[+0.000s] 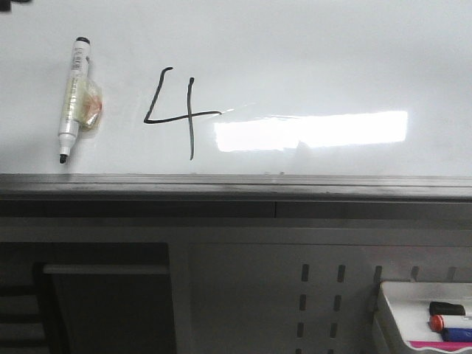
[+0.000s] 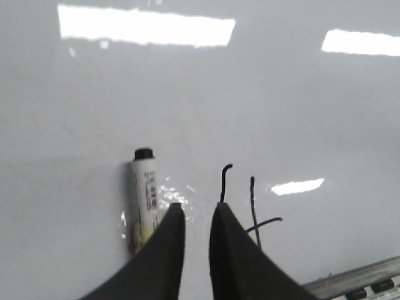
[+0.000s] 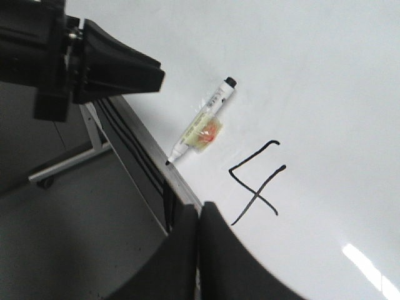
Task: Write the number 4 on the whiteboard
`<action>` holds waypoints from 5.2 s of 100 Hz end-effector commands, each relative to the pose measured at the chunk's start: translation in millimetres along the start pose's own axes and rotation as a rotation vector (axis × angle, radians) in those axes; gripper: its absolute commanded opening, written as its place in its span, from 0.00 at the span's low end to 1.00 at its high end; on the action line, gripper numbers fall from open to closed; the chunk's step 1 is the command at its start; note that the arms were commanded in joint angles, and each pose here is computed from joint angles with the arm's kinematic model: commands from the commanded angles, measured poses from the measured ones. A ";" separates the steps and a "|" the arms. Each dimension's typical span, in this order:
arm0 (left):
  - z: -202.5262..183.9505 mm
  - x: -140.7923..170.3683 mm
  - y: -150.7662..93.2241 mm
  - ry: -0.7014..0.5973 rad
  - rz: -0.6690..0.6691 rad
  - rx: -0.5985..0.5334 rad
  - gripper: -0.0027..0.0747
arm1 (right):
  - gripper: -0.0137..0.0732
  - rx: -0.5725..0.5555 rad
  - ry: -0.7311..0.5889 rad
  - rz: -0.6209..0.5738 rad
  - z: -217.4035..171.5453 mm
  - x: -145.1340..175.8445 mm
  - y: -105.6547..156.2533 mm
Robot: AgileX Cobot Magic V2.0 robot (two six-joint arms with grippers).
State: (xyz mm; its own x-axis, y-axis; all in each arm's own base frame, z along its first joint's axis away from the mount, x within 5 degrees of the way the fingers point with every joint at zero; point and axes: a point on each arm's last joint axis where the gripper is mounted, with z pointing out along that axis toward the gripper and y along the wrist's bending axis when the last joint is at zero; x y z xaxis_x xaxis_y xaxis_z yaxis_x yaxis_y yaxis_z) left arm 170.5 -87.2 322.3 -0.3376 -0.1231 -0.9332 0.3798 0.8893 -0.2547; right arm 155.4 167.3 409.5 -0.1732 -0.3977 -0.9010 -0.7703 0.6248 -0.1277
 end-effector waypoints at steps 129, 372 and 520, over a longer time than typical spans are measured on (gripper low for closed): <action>-133.1 88.0 24.9 -0.499 0.249 0.059 0.01 | 0.08 0.089 -0.491 -0.003 -86.1 186.0 27.0; -101.3 164.8 69.0 -0.112 0.156 -0.433 0.01 | 0.08 0.203 -0.543 0.012 -89.9 182.0 18.9; -101.3 164.6 68.9 -0.114 0.157 -0.433 0.01 | 0.08 0.872 -0.056 0.315 -80.1 298.0 2.1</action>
State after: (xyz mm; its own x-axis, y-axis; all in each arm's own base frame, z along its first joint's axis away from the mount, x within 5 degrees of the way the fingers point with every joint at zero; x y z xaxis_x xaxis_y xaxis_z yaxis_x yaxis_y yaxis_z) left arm 53.5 -1.5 181.5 -0.2446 0.0133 -0.9695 0.0189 0.9998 0.0090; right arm 53.3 -3.6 178.5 -0.2577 -0.1058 -0.9604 0.0402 0.9919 -0.1201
